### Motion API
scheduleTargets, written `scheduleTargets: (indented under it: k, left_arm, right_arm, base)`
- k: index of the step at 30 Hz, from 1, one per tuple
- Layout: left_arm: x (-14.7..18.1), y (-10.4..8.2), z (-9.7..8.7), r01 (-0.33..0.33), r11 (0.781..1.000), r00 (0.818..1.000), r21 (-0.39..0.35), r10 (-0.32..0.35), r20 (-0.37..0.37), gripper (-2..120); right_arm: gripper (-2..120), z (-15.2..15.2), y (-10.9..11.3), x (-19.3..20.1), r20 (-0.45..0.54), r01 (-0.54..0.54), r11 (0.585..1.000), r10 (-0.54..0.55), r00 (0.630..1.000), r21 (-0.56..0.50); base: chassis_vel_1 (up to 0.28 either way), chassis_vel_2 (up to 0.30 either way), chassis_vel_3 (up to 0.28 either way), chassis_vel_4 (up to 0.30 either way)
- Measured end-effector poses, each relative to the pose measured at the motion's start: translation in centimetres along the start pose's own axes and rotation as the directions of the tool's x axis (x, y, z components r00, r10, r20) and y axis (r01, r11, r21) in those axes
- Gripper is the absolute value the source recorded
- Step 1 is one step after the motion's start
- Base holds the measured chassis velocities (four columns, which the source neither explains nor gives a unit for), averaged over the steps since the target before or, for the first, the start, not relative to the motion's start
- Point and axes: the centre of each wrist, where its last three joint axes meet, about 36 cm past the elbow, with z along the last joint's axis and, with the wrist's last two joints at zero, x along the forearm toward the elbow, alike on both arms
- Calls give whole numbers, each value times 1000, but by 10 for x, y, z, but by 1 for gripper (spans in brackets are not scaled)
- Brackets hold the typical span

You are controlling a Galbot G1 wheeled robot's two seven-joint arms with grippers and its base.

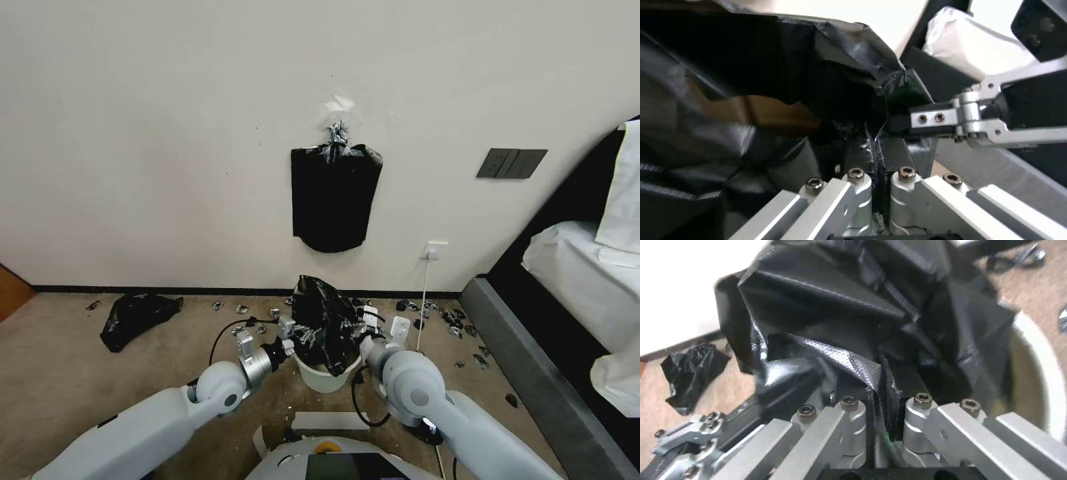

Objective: Place a trash bag onto the trash bin.

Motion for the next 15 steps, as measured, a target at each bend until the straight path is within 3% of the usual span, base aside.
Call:
scheduleTargets:
  k: [15]
  left_arm:
    - [-7,-2,13,29,999,1000,24,-29,-11,0]
  right_arm:
    - [7,2,-11,-15,-7,-57,998,57,998,36]
  base:
    - [0,0,0,0]
